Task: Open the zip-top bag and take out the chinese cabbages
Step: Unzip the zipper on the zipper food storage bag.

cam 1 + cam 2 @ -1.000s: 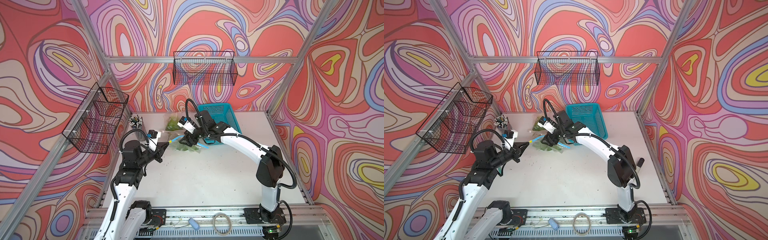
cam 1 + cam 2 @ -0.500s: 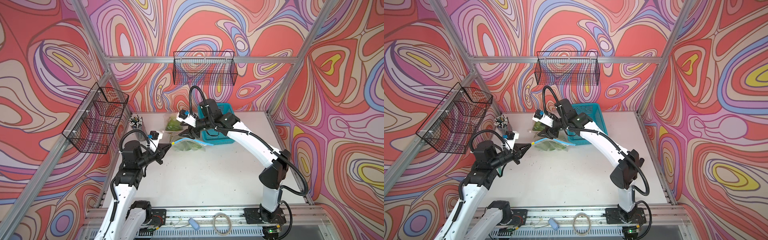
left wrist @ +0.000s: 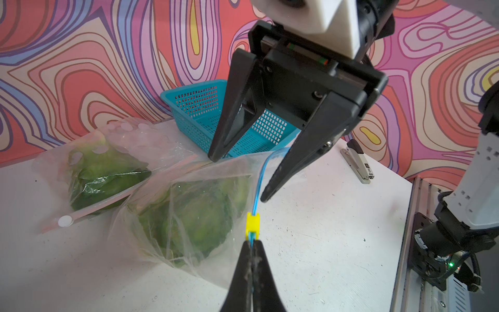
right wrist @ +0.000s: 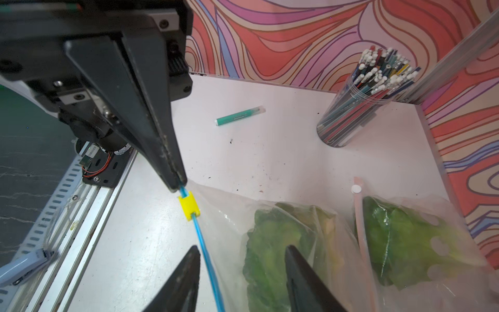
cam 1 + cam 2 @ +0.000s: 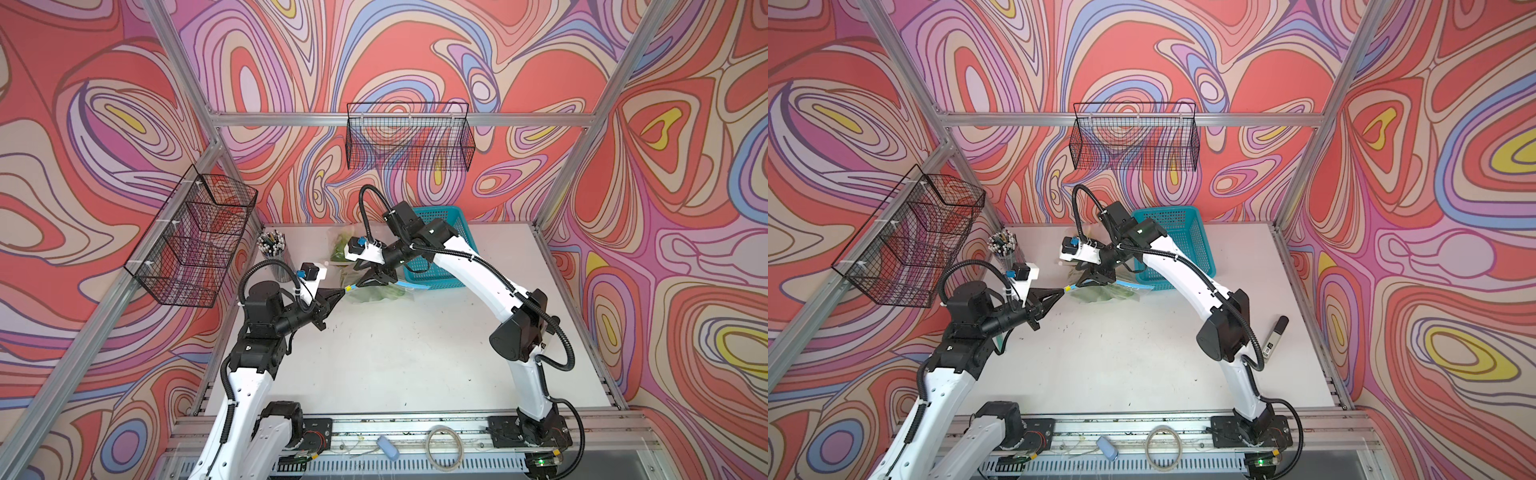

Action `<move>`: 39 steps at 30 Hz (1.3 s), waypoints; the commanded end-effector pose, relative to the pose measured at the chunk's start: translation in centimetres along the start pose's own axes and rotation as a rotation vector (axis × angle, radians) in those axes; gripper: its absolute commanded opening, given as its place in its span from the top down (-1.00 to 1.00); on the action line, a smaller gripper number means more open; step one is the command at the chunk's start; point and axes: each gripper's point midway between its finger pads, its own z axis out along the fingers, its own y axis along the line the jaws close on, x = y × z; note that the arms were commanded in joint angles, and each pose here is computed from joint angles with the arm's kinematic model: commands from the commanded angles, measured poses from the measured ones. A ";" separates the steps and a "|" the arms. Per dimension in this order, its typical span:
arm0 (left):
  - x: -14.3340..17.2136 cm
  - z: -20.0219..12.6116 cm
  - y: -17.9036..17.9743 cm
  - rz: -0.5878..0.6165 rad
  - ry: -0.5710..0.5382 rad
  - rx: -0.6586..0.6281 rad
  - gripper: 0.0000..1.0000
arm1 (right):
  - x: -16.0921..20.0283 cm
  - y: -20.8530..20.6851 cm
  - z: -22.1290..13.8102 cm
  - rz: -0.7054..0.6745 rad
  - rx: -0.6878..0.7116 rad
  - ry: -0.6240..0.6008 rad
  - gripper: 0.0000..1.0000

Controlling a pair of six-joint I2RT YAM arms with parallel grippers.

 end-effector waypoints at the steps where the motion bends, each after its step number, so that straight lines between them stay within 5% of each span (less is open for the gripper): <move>1: -1.8 -0.4 -1.1 0.045 -0.044 0.043 1.00 | -1.2 1.1 -0.7 -0.051 -0.054 -0.052 -0.03; 39: -1.8 0.0 -1.1 0.020 -0.052 0.065 1.00 | -2.3 2.4 0.9 -0.017 -0.192 -0.181 0.43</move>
